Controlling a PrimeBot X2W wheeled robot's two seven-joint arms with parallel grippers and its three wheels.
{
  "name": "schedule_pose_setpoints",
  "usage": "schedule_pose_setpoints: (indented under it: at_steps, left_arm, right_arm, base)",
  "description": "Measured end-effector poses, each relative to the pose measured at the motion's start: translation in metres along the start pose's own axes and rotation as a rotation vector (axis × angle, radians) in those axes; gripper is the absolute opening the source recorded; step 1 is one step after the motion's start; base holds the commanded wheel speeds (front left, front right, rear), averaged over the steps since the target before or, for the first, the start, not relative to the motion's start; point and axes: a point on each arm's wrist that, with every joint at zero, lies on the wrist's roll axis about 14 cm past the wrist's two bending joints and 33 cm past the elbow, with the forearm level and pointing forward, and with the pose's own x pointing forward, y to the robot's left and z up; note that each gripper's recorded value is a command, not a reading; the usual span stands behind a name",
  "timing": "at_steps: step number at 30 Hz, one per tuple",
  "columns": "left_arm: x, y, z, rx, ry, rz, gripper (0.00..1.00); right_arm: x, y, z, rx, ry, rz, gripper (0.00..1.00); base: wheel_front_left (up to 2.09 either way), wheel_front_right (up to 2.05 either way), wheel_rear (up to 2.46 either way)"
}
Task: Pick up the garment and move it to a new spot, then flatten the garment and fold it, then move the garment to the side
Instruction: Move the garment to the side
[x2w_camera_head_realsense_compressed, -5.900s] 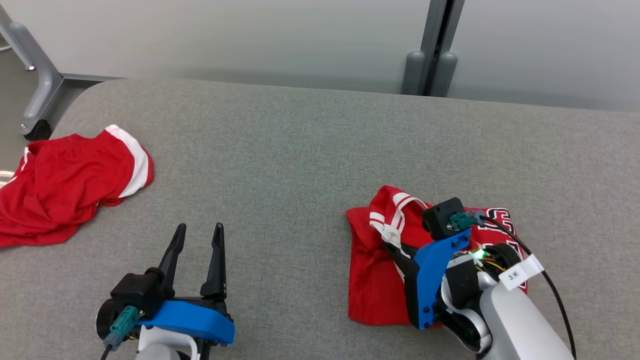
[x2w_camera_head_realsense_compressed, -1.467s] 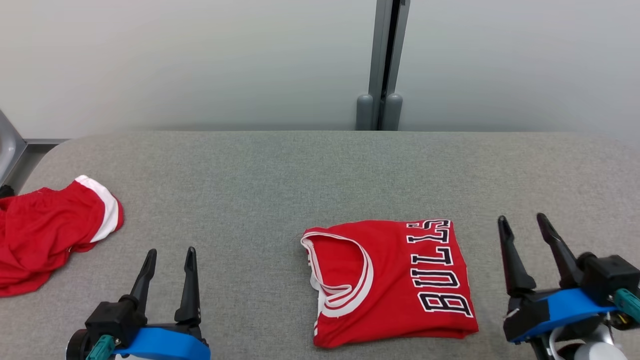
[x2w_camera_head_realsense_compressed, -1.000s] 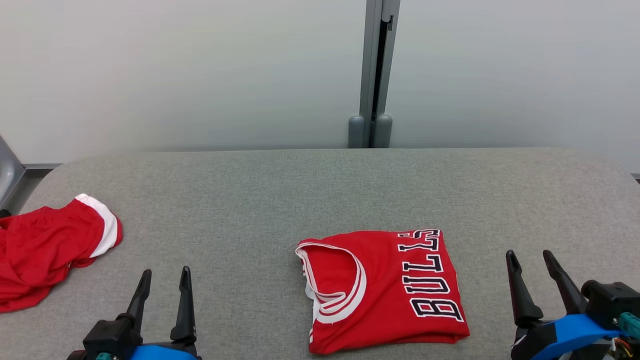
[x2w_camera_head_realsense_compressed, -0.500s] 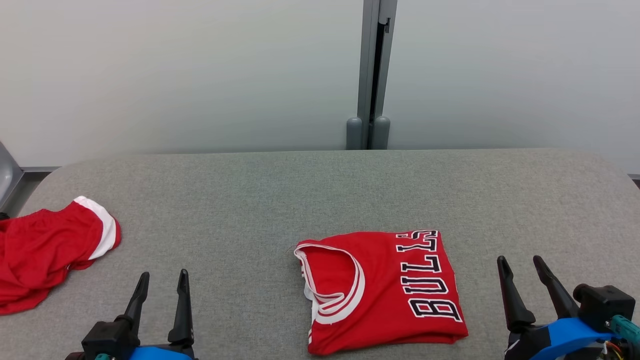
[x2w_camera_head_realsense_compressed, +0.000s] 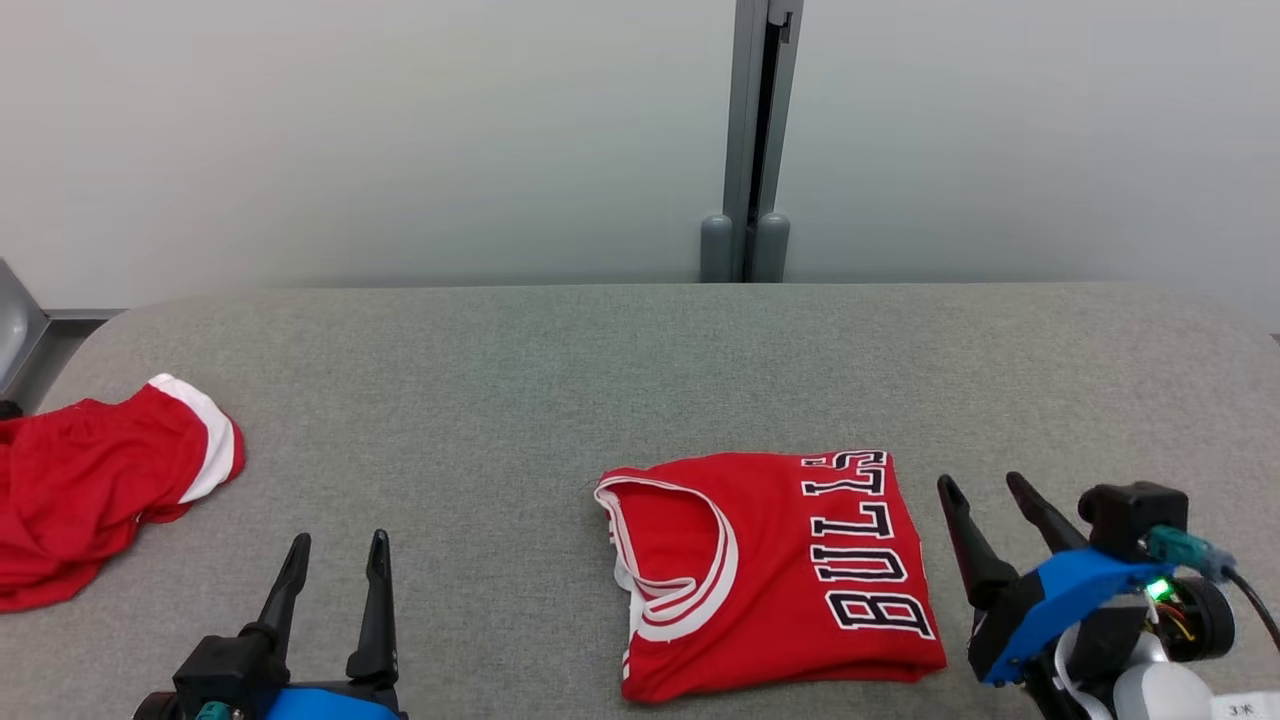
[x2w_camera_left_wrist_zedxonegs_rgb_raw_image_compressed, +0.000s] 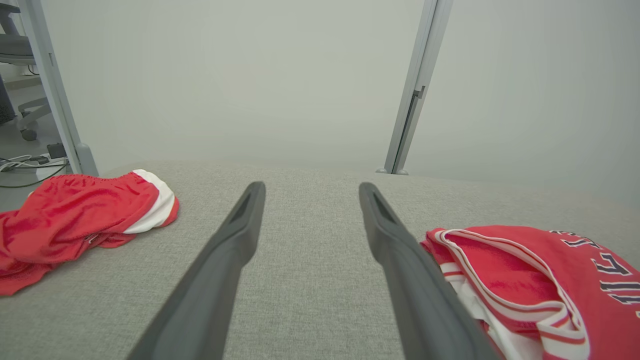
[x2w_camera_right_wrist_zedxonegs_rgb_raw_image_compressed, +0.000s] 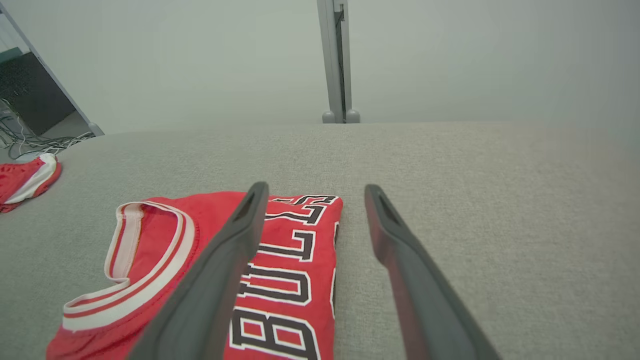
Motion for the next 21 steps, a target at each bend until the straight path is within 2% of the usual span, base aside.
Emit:
schedule_pose_setpoints:
  at_steps: [3,8,21]
  left_arm:
    - [0.000,0.001,0.000,-0.002,0.000,0.004,1.00]
    - [-0.001,0.006,0.003,0.002,-0.006,0.014,1.00]
    - [0.002,0.020,-0.001,0.012,0.016,0.049,1.00]
  right_arm:
    - [0.015,0.003,-0.009,0.001,0.084,0.010,1.00]
    - [0.027,0.000,-0.056,0.016,0.303,-0.001,1.00]
    - [0.043,0.005,-0.125,0.025,0.545,0.006,1.00]
  base:
    - [0.00,0.00,0.00]
    - [0.00,0.00,0.00]
    - [0.00,0.00,0.00]
